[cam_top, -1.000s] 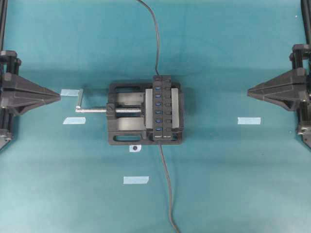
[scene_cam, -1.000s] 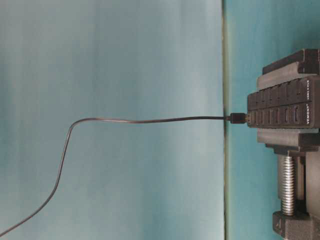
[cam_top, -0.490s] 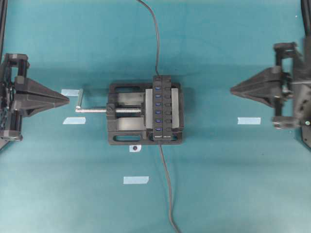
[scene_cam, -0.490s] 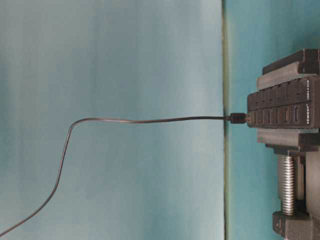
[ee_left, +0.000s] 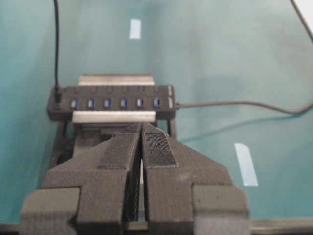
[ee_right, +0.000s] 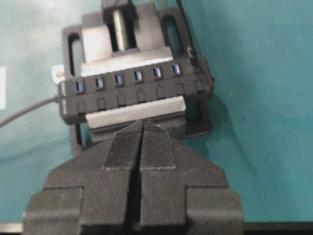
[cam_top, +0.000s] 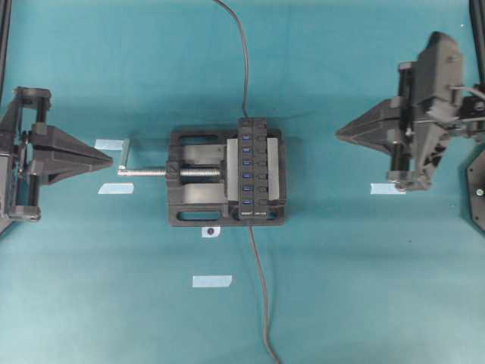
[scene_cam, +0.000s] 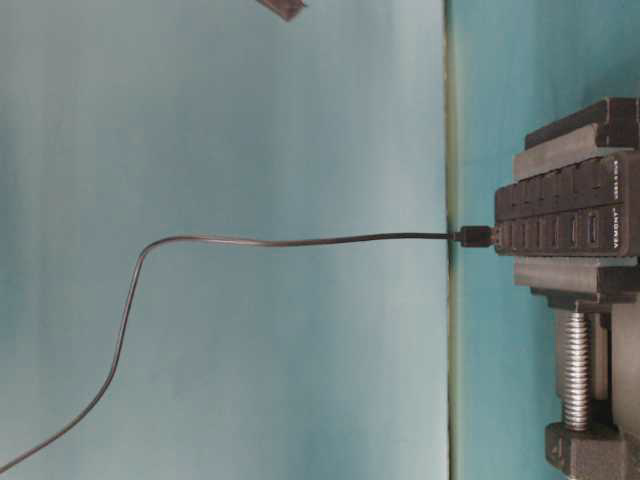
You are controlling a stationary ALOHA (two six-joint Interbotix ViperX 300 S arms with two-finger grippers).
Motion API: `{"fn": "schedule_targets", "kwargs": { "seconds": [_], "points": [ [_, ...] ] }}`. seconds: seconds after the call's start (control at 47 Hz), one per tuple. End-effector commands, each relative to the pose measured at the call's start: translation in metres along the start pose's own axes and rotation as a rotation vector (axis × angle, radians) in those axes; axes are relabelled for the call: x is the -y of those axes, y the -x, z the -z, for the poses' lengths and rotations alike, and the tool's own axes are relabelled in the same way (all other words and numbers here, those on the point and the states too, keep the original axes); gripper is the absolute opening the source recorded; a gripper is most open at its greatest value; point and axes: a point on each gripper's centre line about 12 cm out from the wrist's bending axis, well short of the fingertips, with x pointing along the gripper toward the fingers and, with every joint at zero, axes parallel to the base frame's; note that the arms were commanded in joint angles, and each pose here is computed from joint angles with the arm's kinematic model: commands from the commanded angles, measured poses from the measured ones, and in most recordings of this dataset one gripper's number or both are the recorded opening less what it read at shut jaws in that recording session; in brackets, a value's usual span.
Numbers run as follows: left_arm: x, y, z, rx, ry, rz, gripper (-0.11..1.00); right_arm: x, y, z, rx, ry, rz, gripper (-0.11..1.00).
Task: Insert the USB into the front port of the fixed hub.
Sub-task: 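Move the right gripper over the USB plug beside the hub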
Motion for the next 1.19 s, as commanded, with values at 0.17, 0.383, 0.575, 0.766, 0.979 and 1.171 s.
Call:
{"fn": "schedule_targets", "kwargs": {
  "seconds": [0.17,0.383,0.575,0.766,0.979,1.171],
  "points": [
    [0.0,-0.003,-0.009,0.017,0.0,0.002,0.0,0.005,-0.016,-0.014,-0.037,0.016,0.023,-0.05],
    [0.0,-0.002,-0.014,0.031,-0.002,0.002,0.0,0.006,-0.032,-0.017,-0.087,0.045,0.034,-0.05],
    [0.0,-0.003,-0.012,0.026,-0.002,0.002,0.0,0.008,-0.042,-0.019,-0.1,0.064,0.043,-0.05],
    [0.0,-0.003,-0.012,0.026,-0.002,0.002,0.0,0.012,-0.052,-0.02,-0.118,0.086,0.057,-0.05],
    [0.0,-0.003,-0.012,0.026,-0.002,0.002,0.0,0.021,-0.057,-0.029,-0.109,0.088,0.08,-0.05],
    [0.0,-0.003,-0.012,0.026,-0.002,0.002,0.0,0.024,-0.065,-0.03,-0.125,0.098,0.086,-0.05]
  ]
}}
